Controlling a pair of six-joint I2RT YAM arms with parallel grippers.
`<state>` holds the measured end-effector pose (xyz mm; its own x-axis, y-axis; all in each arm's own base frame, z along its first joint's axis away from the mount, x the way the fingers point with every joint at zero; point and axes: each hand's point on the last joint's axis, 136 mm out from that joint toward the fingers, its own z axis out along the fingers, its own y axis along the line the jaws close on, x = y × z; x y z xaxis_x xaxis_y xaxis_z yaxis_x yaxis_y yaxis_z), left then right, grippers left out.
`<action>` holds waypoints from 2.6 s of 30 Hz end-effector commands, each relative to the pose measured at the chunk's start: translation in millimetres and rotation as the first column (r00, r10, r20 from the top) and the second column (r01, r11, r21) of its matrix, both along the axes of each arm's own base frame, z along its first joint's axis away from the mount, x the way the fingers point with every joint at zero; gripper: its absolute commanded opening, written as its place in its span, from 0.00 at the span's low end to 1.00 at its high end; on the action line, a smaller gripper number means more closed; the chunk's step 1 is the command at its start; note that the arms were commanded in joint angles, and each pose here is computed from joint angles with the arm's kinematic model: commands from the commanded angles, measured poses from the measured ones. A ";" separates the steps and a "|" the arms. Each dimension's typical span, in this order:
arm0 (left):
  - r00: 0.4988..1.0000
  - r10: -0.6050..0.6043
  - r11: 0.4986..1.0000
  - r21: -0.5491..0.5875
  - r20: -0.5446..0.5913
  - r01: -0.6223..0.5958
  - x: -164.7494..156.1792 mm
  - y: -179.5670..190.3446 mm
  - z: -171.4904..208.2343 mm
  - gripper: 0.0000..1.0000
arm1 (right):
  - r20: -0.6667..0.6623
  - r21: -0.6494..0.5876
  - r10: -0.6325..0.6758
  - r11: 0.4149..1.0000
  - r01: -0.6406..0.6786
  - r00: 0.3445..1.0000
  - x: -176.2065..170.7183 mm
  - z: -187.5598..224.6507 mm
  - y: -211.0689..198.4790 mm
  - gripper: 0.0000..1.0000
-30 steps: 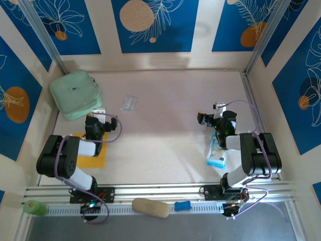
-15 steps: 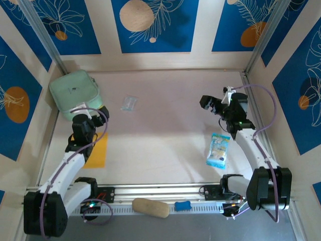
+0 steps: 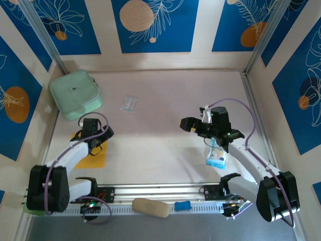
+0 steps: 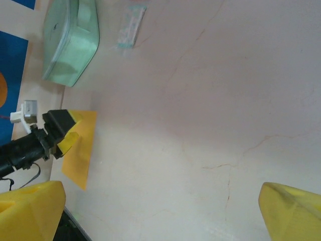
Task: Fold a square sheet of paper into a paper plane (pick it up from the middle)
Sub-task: Move the square sheet of paper to the bottom-center of the table.
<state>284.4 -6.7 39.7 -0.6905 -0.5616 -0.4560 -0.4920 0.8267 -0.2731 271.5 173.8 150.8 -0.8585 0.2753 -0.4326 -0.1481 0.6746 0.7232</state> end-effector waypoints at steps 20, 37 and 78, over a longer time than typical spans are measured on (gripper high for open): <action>0.992 0.055 0.932 -0.350 -0.113 -0.092 -57.7 -105.5 -17.5 1.00 | -0.122 -0.032 -0.067 0.997 0.063 0.990 -22.8 -31.2 -8.4 0.99; 0.968 -0.236 0.931 -0.266 0.089 0.251 -8.7 -224.7 39.2 1.00 | -0.154 -0.029 -0.042 0.999 0.038 0.987 -46.9 -32.0 -6.9 0.99; 0.988 -0.155 0.848 -0.513 -0.001 0.132 -42.6 -241.3 -29.3 0.92 | -0.284 -0.151 -0.046 0.989 0.003 0.958 -44.9 -68.4 17.1 0.99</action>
<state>262.2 -263.2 50.9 -0.8240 -0.5438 -0.1589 -0.2536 0.6049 -0.7548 230.0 194.0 87.1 -0.9413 0.2488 -0.2283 0.0504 0.7720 0.6336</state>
